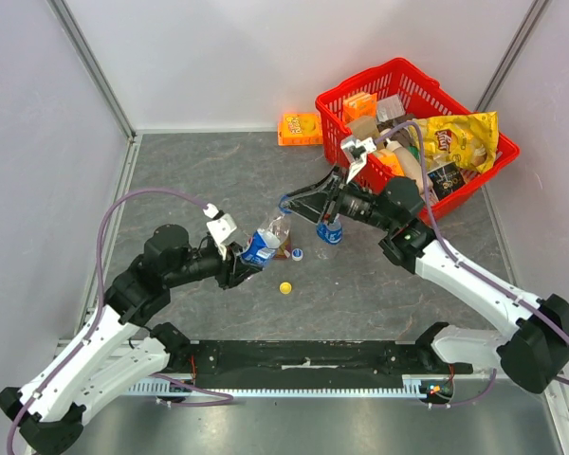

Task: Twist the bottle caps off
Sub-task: Unscrew the bottle cap from the plastic bottle.

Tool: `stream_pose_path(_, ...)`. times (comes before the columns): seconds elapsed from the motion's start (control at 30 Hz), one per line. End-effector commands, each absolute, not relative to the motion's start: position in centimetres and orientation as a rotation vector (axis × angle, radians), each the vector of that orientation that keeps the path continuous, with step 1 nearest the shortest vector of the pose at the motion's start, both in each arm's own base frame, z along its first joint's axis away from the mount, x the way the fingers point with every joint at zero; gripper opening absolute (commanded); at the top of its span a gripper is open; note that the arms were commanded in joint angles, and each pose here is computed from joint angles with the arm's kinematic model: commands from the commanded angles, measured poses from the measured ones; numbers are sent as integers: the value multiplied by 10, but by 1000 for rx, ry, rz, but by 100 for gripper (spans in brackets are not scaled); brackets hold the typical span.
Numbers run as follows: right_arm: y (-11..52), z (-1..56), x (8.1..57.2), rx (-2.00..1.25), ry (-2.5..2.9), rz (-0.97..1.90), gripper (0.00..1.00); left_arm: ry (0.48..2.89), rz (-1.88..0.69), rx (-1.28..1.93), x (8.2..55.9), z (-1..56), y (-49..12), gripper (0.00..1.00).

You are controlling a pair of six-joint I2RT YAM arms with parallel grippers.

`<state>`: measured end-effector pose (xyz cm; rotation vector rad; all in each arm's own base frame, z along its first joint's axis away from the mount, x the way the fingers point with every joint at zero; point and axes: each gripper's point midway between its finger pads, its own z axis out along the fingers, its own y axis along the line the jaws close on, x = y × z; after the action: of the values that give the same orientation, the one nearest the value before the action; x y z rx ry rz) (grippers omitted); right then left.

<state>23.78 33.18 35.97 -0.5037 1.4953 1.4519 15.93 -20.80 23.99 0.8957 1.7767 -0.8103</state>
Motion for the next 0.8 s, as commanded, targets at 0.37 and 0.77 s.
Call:
stream_pose_path(0.37, 308, 422, 130, -971, 901, 1607, 0, 1384, -1232, 1136, 85, 324, -235, 2)
stream_pose_path(0.77, 284, 435, 83, -1136, 663, 1608, 0, 1211, -1489, 1286, 46, 353, -240, 2)
